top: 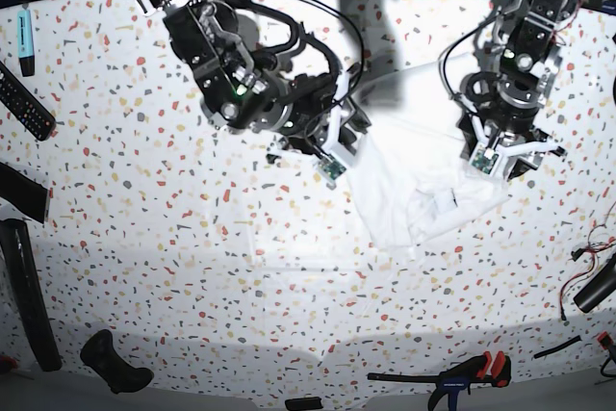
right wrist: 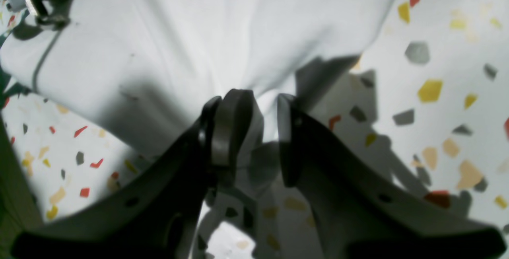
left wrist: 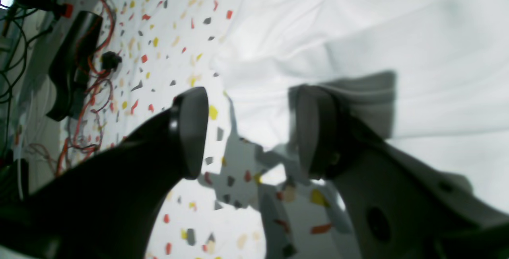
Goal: Fold the T-shirt properly
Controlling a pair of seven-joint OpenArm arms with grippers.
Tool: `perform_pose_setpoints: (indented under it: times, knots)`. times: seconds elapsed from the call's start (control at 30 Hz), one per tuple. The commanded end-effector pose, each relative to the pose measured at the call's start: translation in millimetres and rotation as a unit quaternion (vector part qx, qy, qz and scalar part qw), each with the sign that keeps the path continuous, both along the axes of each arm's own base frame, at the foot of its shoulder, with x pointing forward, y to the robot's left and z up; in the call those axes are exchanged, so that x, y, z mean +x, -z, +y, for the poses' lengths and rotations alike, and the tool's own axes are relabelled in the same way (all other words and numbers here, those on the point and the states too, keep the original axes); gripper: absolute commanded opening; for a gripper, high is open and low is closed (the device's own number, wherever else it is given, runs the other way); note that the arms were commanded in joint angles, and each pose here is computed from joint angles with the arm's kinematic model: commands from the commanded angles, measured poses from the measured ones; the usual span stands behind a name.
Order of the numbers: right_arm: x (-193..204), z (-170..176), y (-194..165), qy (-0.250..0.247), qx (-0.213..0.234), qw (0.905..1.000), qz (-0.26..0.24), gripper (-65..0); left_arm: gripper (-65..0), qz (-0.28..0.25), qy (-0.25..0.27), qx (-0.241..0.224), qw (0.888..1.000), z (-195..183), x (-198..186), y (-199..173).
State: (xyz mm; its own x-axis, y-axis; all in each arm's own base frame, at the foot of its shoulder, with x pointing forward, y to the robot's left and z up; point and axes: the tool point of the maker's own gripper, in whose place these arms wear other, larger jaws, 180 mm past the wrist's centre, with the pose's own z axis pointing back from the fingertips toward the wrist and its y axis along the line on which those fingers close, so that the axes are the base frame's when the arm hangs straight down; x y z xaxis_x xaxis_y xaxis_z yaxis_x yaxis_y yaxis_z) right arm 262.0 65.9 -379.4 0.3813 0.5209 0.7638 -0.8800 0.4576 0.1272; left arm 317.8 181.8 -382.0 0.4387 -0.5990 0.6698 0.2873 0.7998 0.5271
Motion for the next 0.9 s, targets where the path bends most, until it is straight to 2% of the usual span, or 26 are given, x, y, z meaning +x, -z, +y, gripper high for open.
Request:
perform_pose_setpoints:
  times: [0.0, 0.1, 0.23, 0.33, 0.4, 0.53, 0.6, 0.67, 0.77, 0.87]
  knots:
    - [8.9, 10.3, -24.8, -0.008, 0.028, 0.9991, -0.031, -48.6, -31.1, -0.024, 0.012, -0.002, 1.0, -3.3, 9.8, -13.4]
    - [16.6, 13.3, -51.1, -0.016, 0.031, 0.9969, -0.071, -48.6, -31.0, -0.029, 0.006, -0.001, 1.0, -1.9, 15.4, -18.1]
    - [28.4, 9.0, -83.7, -0.029, -0.004, 0.9923, -0.12, -48.6, -31.1, -0.047, -0.078, 0.007, 0.996, 23.7, 28.1, -38.3]
    - [39.5, 1.6, -106.8, -0.029, -0.033, 0.9869, -0.155, -48.6, -31.1, -0.078, -0.072, -0.007, 0.994, 16.0, 38.6, -61.5]
    - [50.7, -6.9, -120.1, -0.011, -0.03, 0.9844, -0.173, -48.6, -31.0, -0.091, -0.064, -0.035, 0.993, 5.6, 41.0, -75.2]
    - [82.7, -50.8, -134.9, 0.072, -0.027, 0.9801, -0.183, -48.6, -31.1, -0.104, -0.036, -0.135, 0.985, -27.0, 38.8, -103.3]
    - [100.4, -87.0, -142.9, 0.13, -0.027, 0.9731, -0.188, -48.6, -31.0, -0.096, -0.006, -0.19, 0.977, -49.1, 34.7, -114.4]
    - [114.5, -127.3, -151.0, 0.19, -0.029, 0.9621, -0.193, -48.6, -31.1, -0.08, 0.032, -0.237, 0.968, -71.9, 28.9, -121.2]
    - [122.7, -183.8, -160.0, 0.26, -0.033, 0.946, -0.191, -48.6, -31.1, -0.073, 0.067, -0.269, 0.958, -96.0, 24.5, -123.2]
    - [120.0, -222.2, -167.3, 0.296, -0.026, 0.9374, -0.182, -48.6, -31.1, -0.108, 0.091, -0.305, 0.942, -117.4, 23.6, -134.0]
